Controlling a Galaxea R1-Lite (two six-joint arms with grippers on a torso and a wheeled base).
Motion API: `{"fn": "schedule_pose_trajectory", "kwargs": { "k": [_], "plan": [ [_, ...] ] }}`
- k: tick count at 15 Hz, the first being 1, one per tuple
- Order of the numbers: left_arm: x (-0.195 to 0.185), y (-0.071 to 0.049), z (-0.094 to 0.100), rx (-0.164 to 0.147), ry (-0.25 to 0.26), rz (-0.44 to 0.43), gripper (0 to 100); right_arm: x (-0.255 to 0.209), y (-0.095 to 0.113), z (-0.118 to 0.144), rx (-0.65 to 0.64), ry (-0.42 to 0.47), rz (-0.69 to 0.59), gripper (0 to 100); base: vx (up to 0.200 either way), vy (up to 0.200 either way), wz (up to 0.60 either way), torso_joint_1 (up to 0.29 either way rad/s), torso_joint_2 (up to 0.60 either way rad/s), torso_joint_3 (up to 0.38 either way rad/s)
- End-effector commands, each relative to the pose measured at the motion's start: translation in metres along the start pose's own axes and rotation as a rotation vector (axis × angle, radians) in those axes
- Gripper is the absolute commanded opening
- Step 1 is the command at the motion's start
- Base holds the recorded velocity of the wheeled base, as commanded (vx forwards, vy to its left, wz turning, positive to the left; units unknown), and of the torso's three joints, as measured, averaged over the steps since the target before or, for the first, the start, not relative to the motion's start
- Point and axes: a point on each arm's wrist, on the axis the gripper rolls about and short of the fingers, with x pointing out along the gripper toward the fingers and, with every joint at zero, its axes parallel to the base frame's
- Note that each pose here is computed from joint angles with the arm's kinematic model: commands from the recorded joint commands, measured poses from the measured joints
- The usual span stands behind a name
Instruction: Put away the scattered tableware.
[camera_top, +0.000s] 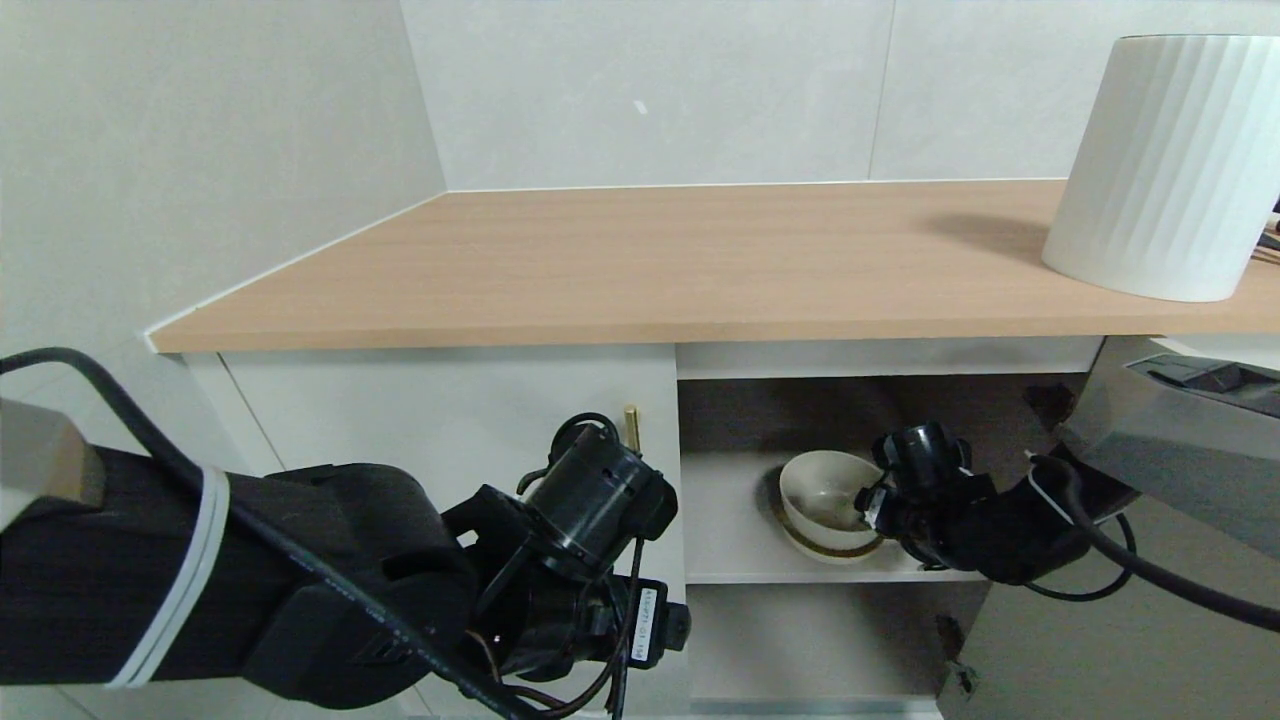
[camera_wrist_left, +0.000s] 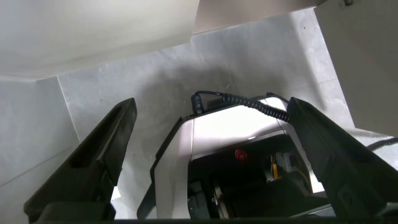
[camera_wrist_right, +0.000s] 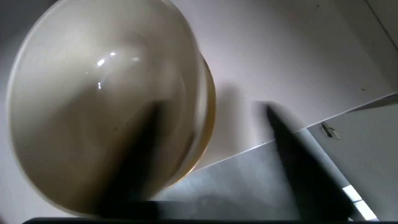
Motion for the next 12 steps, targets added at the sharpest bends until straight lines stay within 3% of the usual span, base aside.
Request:
{"fn": "schedule_pose_trajectory", "kwargs": {
  "k": [1, 4, 8, 12],
  "plan": [
    [0.000, 0.000, 0.000, -0.001, -0.001, 0.000, 100, -0.002, 0.000, 0.001, 0.002, -0.002, 0.005, 100, 0.000, 0.000, 0.00, 0.000, 0.00, 0.000],
    [-0.005, 0.001, 0.002, -0.006, -0.013, -0.005, 100, -0.006, -0.001, 0.001, -0.001, 0.004, 0.009, 100, 0.000, 0.000, 0.00, 0.000, 0.00, 0.000],
    [-0.032, 0.016, 0.012, -0.054, -0.088, -0.024, 100, -0.052, -0.008, 0.013, -0.068, 0.033, 0.099, 100, 0.000, 0.000, 0.00, 0.000, 0.00, 0.000],
    [-0.076, 0.048, 0.010, -0.103, -0.184, -0.032, 100, -0.153, -0.022, 0.031, -0.225, 0.149, 0.230, 100, 0.000, 0.000, 0.00, 0.000, 0.00, 0.000]
  ]
}}
